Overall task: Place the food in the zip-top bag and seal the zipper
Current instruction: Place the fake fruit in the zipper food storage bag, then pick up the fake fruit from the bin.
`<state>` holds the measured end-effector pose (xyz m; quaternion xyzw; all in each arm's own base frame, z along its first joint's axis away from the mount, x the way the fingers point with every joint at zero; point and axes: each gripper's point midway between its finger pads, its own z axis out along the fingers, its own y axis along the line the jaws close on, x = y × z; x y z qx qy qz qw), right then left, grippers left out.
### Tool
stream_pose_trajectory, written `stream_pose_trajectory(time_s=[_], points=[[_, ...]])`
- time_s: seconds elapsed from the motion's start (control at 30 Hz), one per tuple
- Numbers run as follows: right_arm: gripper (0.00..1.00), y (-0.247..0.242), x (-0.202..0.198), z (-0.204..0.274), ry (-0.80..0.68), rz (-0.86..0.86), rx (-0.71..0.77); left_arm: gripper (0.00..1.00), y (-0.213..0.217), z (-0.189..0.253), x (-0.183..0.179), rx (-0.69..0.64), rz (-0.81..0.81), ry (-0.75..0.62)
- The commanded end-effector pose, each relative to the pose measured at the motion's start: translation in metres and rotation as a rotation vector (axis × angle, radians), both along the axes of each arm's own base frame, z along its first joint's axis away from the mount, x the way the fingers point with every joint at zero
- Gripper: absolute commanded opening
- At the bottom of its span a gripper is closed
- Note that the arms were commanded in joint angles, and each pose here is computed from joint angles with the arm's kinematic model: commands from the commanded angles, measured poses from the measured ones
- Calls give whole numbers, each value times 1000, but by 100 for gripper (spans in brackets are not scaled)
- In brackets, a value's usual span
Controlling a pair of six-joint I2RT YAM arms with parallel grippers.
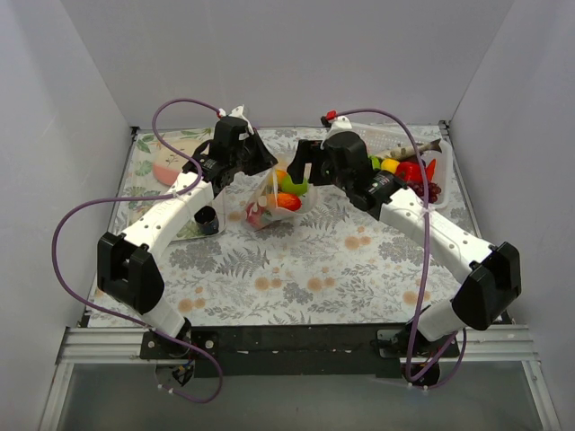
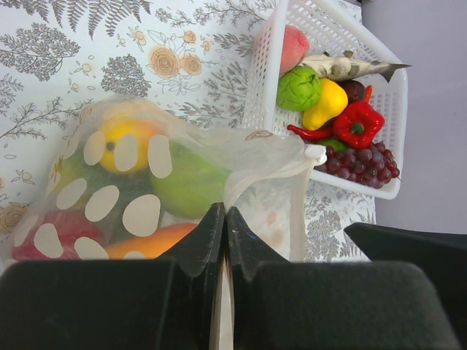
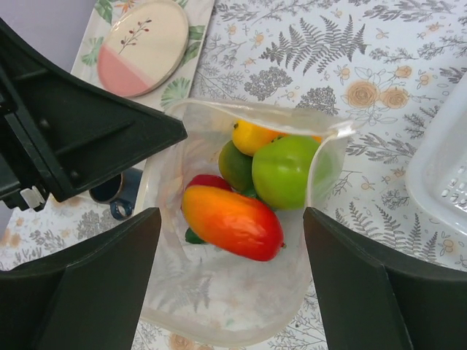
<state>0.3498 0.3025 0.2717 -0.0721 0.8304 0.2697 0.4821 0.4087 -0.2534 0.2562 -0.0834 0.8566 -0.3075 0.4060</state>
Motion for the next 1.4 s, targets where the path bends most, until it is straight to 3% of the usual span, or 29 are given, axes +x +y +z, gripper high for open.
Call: stream_pose_trajectory(time_s=[0.0, 0.17, 0.23, 0.4, 0.5, 0.7, 0.87, 1.03, 1.37], points=[[88, -10, 13, 35, -83, -59, -7, 0, 2, 30, 0, -40, 2, -68], [90, -75, 39, 33, -40, -178, -92, 0, 1, 32, -1, -45, -3, -72], [90, -126, 58, 24, -3, -285, -117, 0, 0, 30, -2, -46, -9, -67], [90, -221, 83, -9, 87, -477, -202, 0, -1, 28, -3, -44, -21, -65], [90, -251, 98, -31, 137, -519, -201, 0, -2, 30, -5, -46, -29, -67], [86, -248, 139, -80, 226, -453, -230, 0, -2, 31, -7, -49, -35, -67], [81, -261, 167, -83, 223, -487, -262, 0, -1, 33, -9, -50, -34, -73], [79, -236, 190, -92, 226, -401, -204, 0, -1, 31, -7, -48, -34, -69], [77, -218, 218, -132, 226, -313, -269, 0, -2, 32, -5, -40, -32, -68]])
